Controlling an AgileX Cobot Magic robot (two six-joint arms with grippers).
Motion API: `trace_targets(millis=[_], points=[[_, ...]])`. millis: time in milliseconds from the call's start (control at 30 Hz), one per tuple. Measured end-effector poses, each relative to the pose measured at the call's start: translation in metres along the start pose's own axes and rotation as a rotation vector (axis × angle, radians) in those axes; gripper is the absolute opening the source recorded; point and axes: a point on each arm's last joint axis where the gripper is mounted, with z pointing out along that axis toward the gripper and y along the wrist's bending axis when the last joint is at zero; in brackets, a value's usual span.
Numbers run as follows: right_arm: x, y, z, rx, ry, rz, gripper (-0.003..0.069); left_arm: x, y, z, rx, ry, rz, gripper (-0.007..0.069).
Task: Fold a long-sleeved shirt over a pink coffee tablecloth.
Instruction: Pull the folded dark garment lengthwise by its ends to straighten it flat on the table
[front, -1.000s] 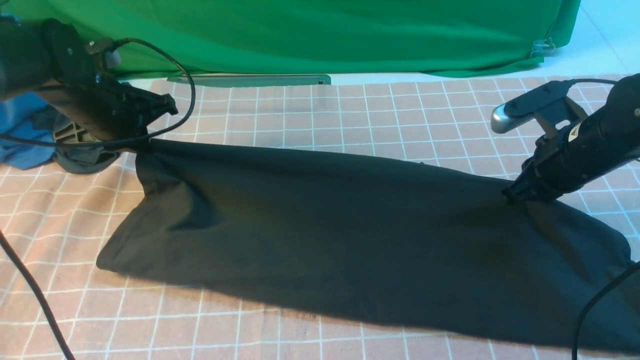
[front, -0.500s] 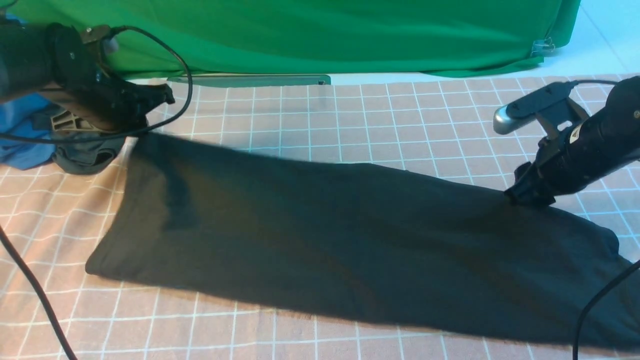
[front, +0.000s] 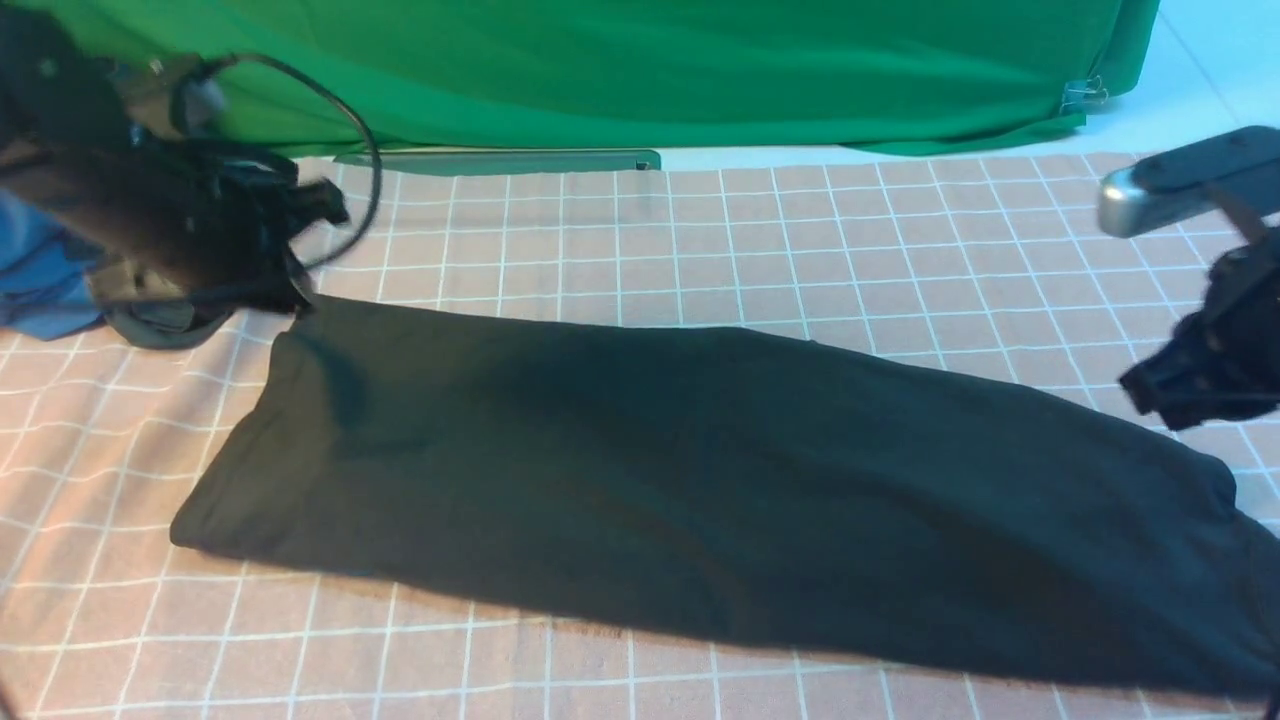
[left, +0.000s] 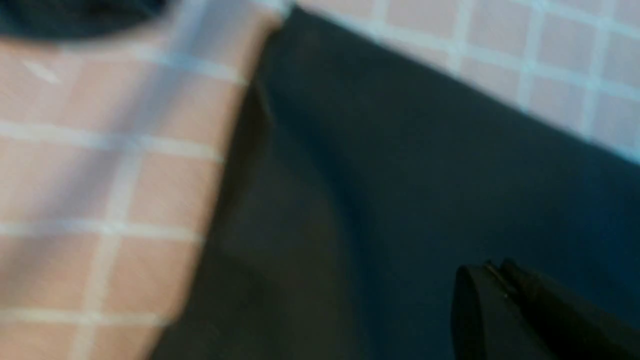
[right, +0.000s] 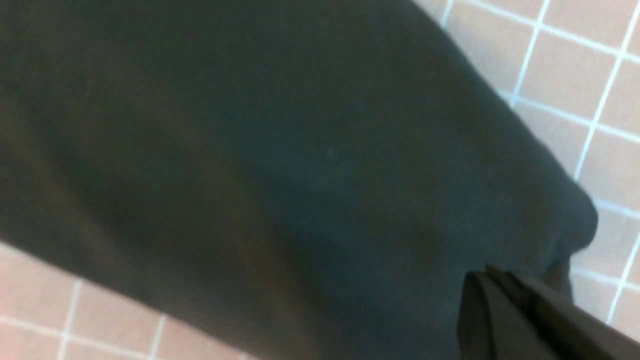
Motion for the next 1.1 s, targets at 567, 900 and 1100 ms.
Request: trace_targets(millis=[567,900,1100], points=[[-0.005,0.025,-0.008,-0.192,-0.076,0.003,0.0039,0.057,0.037,0.030,-0.245,0.177,-0.118,0.0011],[-0.006,0.028,-0.008,-0.195,-0.086,-0.005,0.0039,0.056,0.024,-0.043,-0.250,-0.002,-0.152,0.0013],[-0.006,0.028,-0.008,-0.195,-0.086,-0.005,0.0039,0.061,0.035,-0.023,-0.330,0.089,-0.072,0.0076]])
